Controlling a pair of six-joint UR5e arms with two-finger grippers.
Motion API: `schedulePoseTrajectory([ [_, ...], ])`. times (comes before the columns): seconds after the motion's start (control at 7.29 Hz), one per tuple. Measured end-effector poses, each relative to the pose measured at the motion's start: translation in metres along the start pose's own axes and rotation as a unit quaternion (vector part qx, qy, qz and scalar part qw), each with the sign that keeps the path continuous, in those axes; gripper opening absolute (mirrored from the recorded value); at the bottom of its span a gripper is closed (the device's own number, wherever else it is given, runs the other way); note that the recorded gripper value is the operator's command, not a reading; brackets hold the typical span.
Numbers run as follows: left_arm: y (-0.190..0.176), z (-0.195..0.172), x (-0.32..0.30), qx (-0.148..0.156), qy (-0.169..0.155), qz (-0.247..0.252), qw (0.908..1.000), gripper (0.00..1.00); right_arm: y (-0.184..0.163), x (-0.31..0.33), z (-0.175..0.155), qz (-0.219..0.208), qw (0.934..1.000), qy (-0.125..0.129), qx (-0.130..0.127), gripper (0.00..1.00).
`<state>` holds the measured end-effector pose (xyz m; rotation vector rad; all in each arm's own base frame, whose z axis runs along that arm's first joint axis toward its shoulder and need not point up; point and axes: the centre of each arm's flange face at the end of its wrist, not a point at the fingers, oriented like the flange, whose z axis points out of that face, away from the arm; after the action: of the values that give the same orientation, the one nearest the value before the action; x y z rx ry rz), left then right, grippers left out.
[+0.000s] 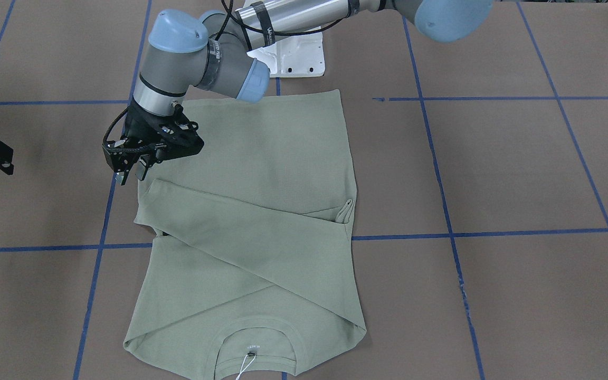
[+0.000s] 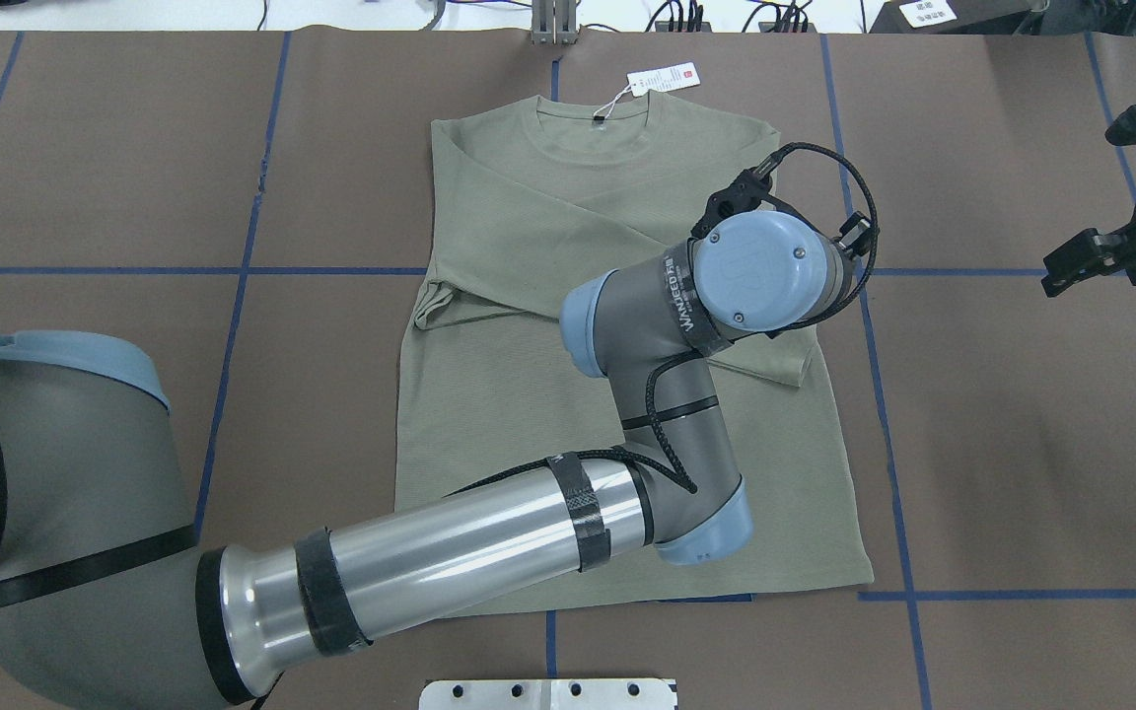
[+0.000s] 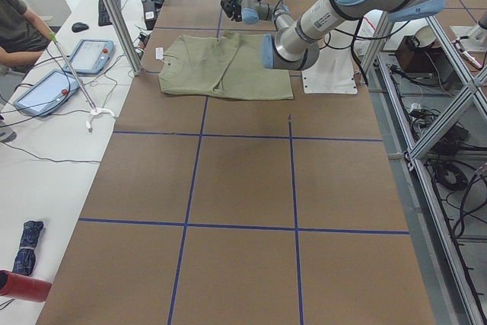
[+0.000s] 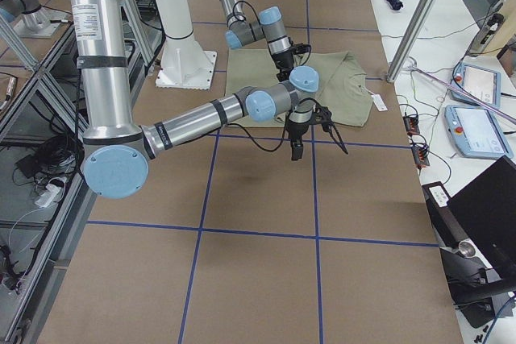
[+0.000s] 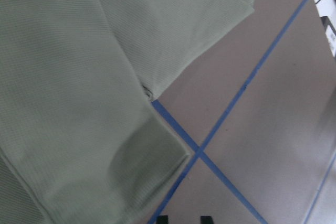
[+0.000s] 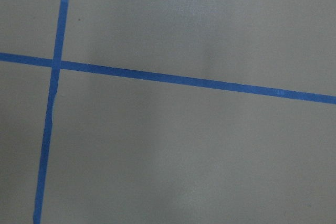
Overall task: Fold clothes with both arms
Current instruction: 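Fold the held sleeve across the shirt body with the left gripper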
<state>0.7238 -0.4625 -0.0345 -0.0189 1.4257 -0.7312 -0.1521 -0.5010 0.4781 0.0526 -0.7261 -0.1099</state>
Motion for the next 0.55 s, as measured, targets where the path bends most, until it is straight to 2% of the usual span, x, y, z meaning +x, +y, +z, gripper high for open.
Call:
schedulePoseTrajectory([
  [0.27, -0.011, 0.006, -0.016, 0.012, -0.008, 0.052, 0.9985, 1.0, -0.003, -0.003, -0.002, 0.0, 1.0, -0.002, 0.003, 1.0],
  [0.55, -0.039, -0.01, -0.038, 0.016, -0.045, 0.114, 0.9923, 1.0, -0.008, -0.02, -0.009, 0.026, 0.9994, -0.012, 0.018, 1.0],
])
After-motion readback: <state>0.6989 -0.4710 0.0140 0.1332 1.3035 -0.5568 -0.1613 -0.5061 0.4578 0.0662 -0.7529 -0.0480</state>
